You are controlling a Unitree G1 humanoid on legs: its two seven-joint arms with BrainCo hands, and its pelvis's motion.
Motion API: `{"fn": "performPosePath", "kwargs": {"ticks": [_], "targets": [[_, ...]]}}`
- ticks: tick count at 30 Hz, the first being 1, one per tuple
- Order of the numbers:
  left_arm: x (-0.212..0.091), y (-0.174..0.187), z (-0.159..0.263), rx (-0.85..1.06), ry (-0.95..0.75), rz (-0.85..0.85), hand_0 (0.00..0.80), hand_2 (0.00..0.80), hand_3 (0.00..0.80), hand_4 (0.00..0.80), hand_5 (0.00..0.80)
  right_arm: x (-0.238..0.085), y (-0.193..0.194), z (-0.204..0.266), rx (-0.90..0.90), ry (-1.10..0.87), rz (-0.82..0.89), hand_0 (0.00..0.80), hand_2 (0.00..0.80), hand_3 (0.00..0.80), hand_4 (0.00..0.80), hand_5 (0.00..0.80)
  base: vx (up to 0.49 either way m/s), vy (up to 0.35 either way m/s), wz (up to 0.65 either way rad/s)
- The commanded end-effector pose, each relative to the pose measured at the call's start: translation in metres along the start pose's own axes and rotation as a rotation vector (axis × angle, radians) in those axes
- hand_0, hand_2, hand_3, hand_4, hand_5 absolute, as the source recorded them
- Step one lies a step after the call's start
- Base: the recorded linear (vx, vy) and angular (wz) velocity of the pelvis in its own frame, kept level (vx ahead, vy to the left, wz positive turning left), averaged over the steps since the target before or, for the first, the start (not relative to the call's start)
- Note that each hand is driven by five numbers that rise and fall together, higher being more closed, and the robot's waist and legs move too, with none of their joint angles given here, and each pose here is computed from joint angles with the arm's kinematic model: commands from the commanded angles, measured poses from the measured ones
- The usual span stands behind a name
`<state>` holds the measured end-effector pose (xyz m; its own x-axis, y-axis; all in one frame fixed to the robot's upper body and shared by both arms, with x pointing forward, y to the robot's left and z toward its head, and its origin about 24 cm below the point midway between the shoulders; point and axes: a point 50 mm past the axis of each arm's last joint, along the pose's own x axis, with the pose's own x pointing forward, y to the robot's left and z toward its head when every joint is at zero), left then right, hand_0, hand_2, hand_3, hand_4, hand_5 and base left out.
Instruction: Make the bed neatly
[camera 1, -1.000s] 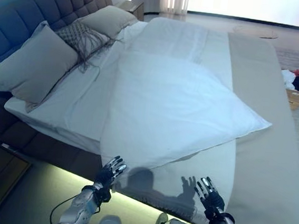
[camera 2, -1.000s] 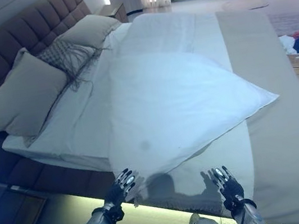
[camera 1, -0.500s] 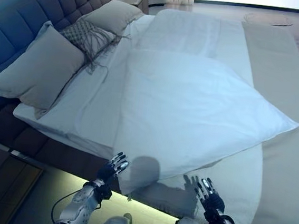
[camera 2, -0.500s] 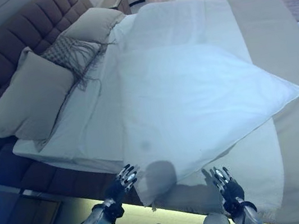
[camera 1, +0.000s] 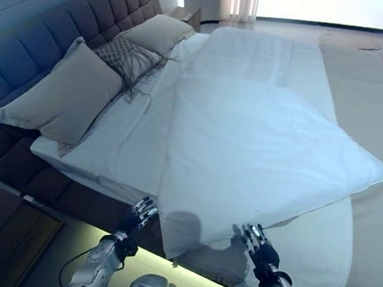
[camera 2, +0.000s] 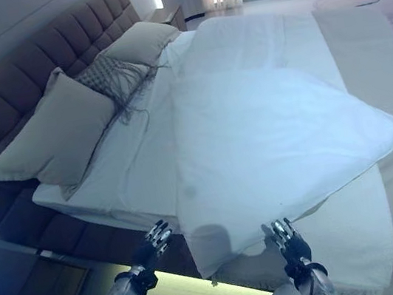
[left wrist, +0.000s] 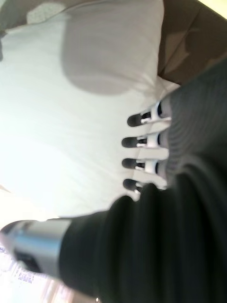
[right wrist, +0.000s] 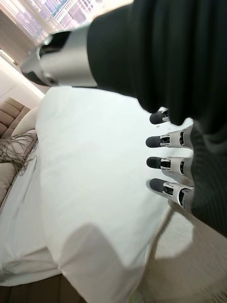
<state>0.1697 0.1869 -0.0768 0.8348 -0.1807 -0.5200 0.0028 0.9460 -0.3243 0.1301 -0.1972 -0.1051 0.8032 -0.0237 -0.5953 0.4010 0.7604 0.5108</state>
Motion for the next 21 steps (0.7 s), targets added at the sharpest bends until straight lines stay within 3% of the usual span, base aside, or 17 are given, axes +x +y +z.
{"fn": "performPosePath", "kwargs": {"ticks": [1, 6, 15, 21], "targets": [[0.003, 0.000, 0.039, 0.037, -0.154, -0.006, 0.000, 0.000, 0.000, 0.000, 0.000, 0.008, 0.012, 0.011, -0.002, -0.056, 0.077, 0.000, 0.000, 0.000, 0.000, 0.000, 0.149, -0.230, -0.43], [0.005, 0.001, 0.051, 0.024, -0.208, -0.007, 0.000, 0.000, 0.000, 0.000, 0.000, 0.018, 0.014, 0.016, 0.003, -0.048, 0.085, 0.000, 0.000, 0.000, 0.000, 0.000, 0.075, -0.187, -0.41], [-0.001, 0.007, 0.041, 0.033, -0.181, 0.022, 0.000, 0.000, 0.000, 0.000, 0.000, 0.021, 0.015, 0.014, 0.058, -0.045, 0.055, 0.000, 0.000, 0.000, 0.000, 0.000, 0.079, -0.195, 0.19], [0.001, -0.002, 0.036, -0.004, -0.186, 0.007, 0.000, 0.000, 0.000, 0.000, 0.000, 0.028, 0.006, 0.023, 0.104, -0.028, 0.005, 0.000, 0.000, 0.000, 0.000, 0.000, 0.019, 0.024, 0.13]]}}
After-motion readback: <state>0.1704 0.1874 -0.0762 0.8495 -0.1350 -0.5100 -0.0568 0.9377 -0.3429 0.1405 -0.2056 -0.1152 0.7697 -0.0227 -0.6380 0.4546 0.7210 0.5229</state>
